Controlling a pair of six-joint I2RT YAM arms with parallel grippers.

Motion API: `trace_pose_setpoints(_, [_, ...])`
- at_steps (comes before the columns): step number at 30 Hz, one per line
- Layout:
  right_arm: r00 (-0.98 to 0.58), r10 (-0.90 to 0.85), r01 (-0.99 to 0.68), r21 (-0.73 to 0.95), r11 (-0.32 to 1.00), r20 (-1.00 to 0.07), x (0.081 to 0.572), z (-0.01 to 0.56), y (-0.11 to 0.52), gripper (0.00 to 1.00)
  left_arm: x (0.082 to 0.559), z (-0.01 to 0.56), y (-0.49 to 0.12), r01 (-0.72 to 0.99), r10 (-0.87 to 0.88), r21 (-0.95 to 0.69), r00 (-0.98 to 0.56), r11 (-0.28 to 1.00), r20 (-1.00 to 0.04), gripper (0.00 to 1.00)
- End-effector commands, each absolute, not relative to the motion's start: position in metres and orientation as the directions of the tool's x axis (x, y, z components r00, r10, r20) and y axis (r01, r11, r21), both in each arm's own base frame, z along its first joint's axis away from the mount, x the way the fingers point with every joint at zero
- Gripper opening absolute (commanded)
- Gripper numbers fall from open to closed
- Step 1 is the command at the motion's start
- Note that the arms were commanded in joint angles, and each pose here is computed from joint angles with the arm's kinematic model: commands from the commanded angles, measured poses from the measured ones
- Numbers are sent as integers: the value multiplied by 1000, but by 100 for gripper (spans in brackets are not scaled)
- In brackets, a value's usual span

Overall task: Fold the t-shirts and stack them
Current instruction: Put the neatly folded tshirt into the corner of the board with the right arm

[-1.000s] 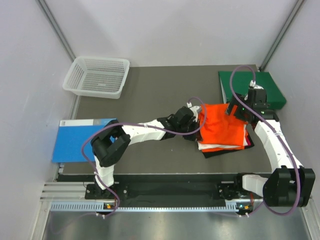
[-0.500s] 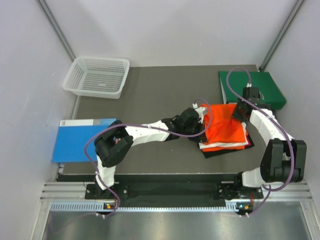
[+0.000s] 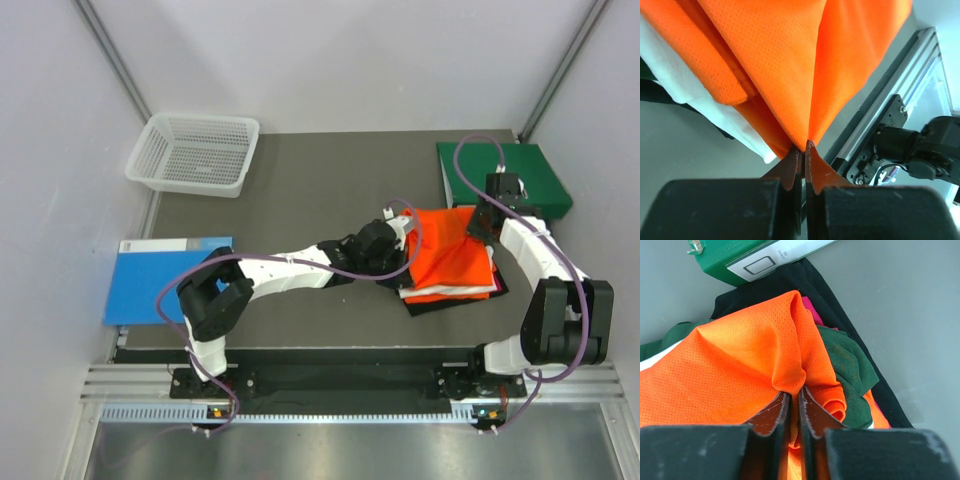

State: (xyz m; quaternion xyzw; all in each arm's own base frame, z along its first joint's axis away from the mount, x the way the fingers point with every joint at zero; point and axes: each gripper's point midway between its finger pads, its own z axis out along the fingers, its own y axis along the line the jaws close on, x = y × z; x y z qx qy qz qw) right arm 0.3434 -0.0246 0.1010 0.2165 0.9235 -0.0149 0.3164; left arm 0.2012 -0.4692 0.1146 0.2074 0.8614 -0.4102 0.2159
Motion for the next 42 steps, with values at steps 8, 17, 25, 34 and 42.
trace_pose_setpoints(8, [-582,363,351,177,919,-728,322,174,-26,86,186,121,-469,546,204,-624,-820,559,-534,0])
trace_pose_setpoints(17, [-393,328,38,341,939,-859,296,243,21,57,183,109,-477,546,222,-630,-825,552,-520,0])
trace_pose_setpoints(25, [-557,427,-173,603,779,-712,285,210,87,0,182,101,-473,540,220,-614,-826,576,-519,0])
trace_pose_setpoints(34, [-692,428,82,526,846,-581,255,165,63,0,185,91,-475,535,226,-605,-829,590,-512,0])
trace_pose_setpoints(42, [-786,447,279,399,873,-427,234,102,41,0,190,77,-473,532,241,-572,-828,624,-507,0])
